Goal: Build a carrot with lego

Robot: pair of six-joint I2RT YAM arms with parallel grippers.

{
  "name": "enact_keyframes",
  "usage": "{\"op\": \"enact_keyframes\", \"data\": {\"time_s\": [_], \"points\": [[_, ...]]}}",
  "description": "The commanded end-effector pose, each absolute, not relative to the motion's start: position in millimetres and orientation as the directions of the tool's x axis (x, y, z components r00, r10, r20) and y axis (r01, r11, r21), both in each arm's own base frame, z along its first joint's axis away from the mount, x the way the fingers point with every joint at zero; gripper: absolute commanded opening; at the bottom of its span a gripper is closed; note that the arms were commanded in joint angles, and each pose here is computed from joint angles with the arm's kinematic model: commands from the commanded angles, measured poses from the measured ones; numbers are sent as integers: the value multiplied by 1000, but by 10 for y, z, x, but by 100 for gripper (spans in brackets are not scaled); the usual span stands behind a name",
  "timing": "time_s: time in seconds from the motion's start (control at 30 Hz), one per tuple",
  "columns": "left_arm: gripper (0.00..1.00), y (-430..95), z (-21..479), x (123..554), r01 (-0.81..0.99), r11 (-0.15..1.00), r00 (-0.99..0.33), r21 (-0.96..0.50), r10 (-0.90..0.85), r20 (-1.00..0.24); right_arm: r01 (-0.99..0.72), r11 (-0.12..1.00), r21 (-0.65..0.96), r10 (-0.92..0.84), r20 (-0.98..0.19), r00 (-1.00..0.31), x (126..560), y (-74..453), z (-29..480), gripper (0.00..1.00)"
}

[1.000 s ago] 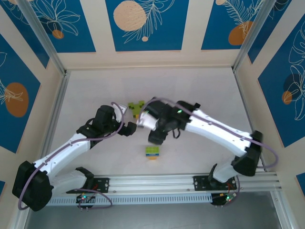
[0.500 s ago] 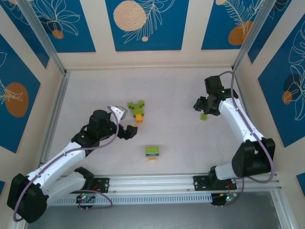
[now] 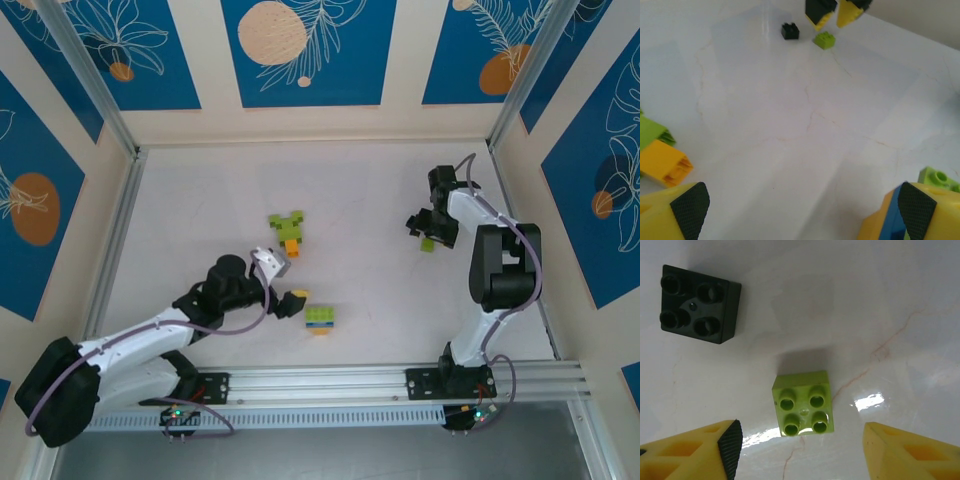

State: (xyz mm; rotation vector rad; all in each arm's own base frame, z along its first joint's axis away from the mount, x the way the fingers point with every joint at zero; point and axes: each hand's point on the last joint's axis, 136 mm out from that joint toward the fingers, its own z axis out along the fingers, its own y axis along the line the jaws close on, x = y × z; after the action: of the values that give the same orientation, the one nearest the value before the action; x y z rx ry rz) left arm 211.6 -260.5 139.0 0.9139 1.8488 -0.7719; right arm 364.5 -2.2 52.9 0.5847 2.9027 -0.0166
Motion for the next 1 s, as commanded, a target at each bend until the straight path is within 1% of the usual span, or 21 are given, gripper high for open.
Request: {"op": "enact_keyframes", "data": {"time_s": [0.0,0.13,0.47,0.57,0.7,0.83,0.97], "points": [[99,-2666,1458,2154,851,524,-205,-37,267,-942,372,926,68,378,-211,-901,3820,18,595,65],[99,-2682,1401,2132,859,512,-192,-29,269,-944,365,929,65,370,-206,-906,3839,23,571,61],[99,-2712,1400,2025,876,482,-154,-3,273,-950,338,940,49,341,-184,-922,3759,17,499,60],[99,-2742,1401,1962,890,455,-144,-3,274,-951,336,940,50,340,-177,-924,3739,25,472,60],[99,-2750,1480,1873,906,422,-124,-7,251,-960,331,943,43,333,-171,-927,3708,17,452,57],[100,-2761,1618,1698,936,351,-105,-25,211,-972,325,945,39,327,-166,-930,3689,16,435,57],[99,-2797,1598,1546,954,296,-109,-44,207,-972,324,945,41,326,-157,-932,3689,25,407,57]]}}
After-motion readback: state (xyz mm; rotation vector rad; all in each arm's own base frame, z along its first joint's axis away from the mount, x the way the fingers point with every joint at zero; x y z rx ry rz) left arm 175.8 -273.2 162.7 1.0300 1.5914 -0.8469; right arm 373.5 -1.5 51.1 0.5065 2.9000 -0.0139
